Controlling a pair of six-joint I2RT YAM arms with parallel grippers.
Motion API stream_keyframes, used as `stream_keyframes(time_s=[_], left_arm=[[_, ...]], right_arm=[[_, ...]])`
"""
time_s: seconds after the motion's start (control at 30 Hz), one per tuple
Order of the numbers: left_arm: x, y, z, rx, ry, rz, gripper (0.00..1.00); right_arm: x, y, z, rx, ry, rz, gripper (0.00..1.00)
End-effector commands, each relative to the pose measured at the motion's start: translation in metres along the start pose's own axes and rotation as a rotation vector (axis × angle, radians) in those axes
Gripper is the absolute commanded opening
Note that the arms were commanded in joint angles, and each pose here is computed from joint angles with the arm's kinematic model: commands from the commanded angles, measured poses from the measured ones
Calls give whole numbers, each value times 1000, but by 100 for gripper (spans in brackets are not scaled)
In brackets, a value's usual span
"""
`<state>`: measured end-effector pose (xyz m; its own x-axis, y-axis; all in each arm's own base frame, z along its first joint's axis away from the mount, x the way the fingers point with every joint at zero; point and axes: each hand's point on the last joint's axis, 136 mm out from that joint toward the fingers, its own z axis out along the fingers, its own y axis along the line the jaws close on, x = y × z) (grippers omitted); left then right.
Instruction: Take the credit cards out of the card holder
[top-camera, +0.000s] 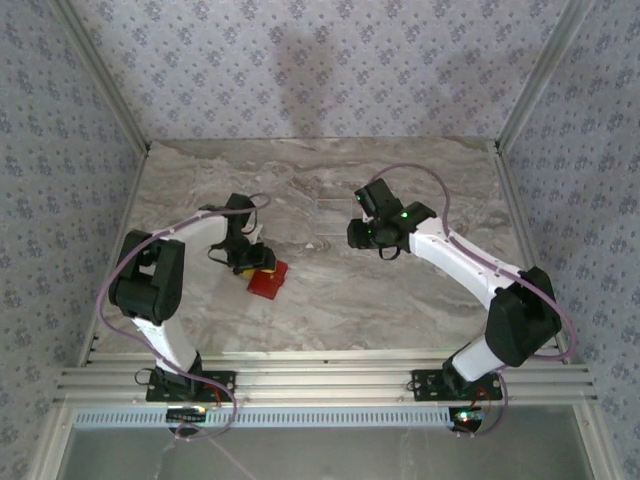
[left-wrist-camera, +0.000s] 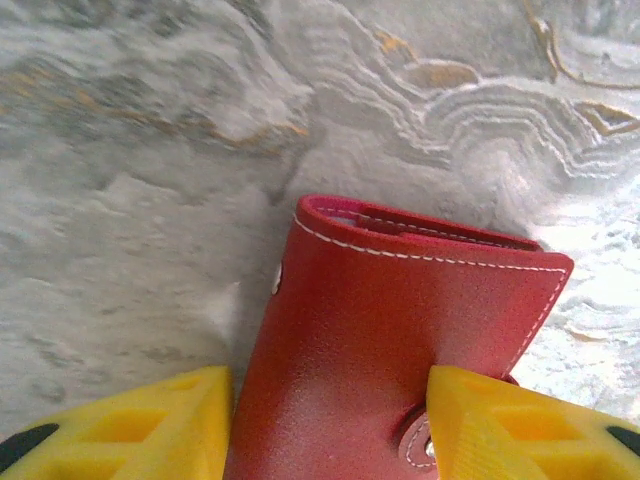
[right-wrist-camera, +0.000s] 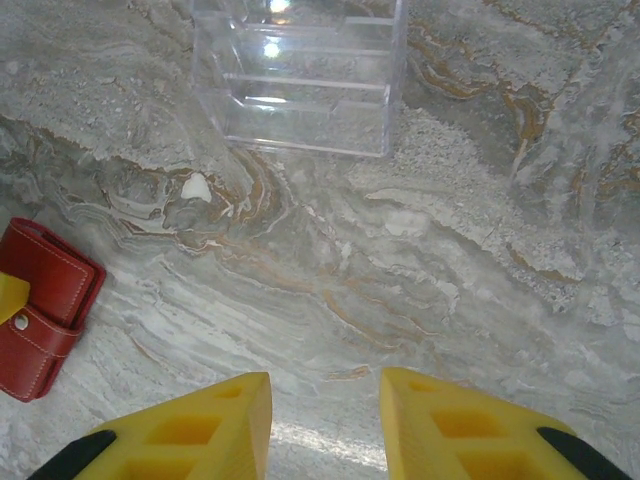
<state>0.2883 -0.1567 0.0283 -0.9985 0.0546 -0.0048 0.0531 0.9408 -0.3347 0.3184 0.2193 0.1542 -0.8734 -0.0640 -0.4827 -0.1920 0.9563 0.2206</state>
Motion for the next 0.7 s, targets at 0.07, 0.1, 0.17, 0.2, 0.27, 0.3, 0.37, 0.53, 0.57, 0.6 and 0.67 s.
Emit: stream_keyframes(time_s=[0.07, 0.1, 0.17, 0.2, 0.27, 0.3, 0.37, 0.53, 0.57, 0.6, 0.67], left_arm=[[14, -19, 3, 55, 22, 14, 52], [17, -20, 4, 55, 28, 9, 51], [18, -28, 5, 81, 12, 15, 49], [19, -32, 6, 92, 9, 17, 49], [23, -41, 9, 107, 12, 24, 48], [24, -45, 10, 109, 16, 29, 48], [27, -52, 12, 106, 19, 34, 46], [37, -74, 17, 144, 17, 59, 45], [39, -76, 19, 138, 21, 62, 45], [40, -77, 20, 133, 20, 66, 45], [39, -78, 20, 124, 12, 68, 45]], right_arm=[[10, 23, -13, -83, 27, -65, 35], [12, 28, -14, -96, 28, -93, 35], [18, 34, -16, -111, 33, -144, 35], [21, 36, -15, -113, 40, -163, 35], [27, 40, -15, -119, 51, -199, 35], [30, 42, -14, -123, 56, -215, 35], [34, 49, -15, -136, 54, -259, 35], [58, 56, -9, -145, 83, -379, 34], [62, 59, -8, -149, 87, -412, 34], [65, 61, -8, -152, 87, -443, 34], [70, 65, -6, -159, 89, -504, 34]])
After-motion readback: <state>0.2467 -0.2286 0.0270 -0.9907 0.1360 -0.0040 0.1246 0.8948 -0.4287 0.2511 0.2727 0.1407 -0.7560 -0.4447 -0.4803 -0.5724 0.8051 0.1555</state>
